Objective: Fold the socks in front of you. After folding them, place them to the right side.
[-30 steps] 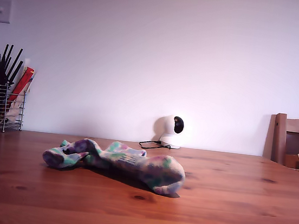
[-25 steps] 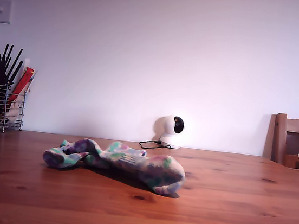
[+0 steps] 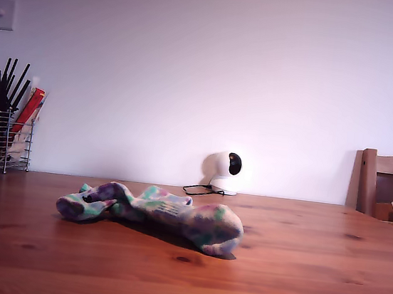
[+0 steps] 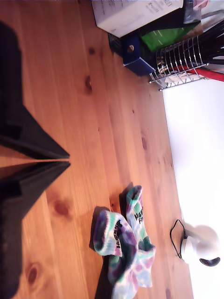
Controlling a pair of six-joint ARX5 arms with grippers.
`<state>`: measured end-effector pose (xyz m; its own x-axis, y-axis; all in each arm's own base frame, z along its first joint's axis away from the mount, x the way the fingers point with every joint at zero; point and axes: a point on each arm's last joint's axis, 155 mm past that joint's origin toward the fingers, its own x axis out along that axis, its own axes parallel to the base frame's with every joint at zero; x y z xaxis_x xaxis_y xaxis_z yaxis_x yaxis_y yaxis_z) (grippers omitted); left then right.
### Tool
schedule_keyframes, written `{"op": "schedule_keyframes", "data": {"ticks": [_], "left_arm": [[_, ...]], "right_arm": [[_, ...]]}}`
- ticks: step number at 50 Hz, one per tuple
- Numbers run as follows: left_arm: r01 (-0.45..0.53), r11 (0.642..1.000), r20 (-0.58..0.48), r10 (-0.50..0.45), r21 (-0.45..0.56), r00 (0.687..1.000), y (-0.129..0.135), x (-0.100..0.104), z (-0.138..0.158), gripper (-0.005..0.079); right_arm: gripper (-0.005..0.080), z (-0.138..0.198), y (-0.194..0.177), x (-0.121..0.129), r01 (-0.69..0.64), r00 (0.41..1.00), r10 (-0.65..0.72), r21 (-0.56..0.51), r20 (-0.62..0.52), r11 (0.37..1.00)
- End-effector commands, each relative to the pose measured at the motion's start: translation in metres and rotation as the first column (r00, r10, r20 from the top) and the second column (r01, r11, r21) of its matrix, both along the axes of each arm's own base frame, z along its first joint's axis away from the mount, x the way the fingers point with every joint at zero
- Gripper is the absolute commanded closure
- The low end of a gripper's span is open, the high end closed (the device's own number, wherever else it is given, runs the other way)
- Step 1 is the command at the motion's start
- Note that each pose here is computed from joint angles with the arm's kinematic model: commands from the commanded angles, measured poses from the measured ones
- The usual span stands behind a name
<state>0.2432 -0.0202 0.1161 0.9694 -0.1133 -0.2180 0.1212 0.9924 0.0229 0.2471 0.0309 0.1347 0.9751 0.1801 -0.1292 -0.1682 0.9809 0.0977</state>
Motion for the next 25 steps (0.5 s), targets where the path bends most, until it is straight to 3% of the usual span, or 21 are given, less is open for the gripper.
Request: {"op": "schedule_keyframes", "data": {"ticks": [1, 6, 7, 10, 17, 25], "left_arm": [[0.020, 1.000, -0.026, -0.020, -0.013, 0.999, -0.004, -0.001, -0.013, 0.0761], [0.070, 0.995, 0.018, -0.069, -0.067, 0.997, -0.015, 0.000, -0.001, 0.0761], [0.072, 0.988, 0.021, -0.070, -0.135, 0.997, -0.018, 0.000, 0.002, 0.0761], [0.107, 0.973, 0.052, -0.098, -0.204, 0.994, -0.025, 0.000, 0.013, 0.0761], [0.173, 0.944, 0.133, -0.140, -0.280, 0.981, -0.036, -0.001, 0.038, 0.0762], [0.167, 0.904, 0.104, -0.137, -0.393, 0.985, -0.039, -0.007, 0.051, 0.0762]], "right_arm": [[0.0763, 0.011, 0.004, 0.001, -0.019, 0.999, 0.017, 0.051, 0.044, 0.999], [0.0763, 0.032, 0.012, -0.001, -0.066, 0.993, 0.054, 0.107, 0.109, 0.992], [0.0762, 0.035, 0.013, -0.001, -0.071, 0.991, 0.058, 0.110, 0.118, 0.991], [0.0763, 0.048, 0.014, -0.003, -0.078, 0.986, 0.061, 0.107, 0.152, 0.991], [0.0763, 0.080, 0.015, -0.010, -0.096, 0.981, 0.057, 0.213, 0.184, 0.972], [0.0763, 0.100, 0.018, -0.022, -0.108, 0.985, 0.073, 0.226, 0.155, 0.968]]}}
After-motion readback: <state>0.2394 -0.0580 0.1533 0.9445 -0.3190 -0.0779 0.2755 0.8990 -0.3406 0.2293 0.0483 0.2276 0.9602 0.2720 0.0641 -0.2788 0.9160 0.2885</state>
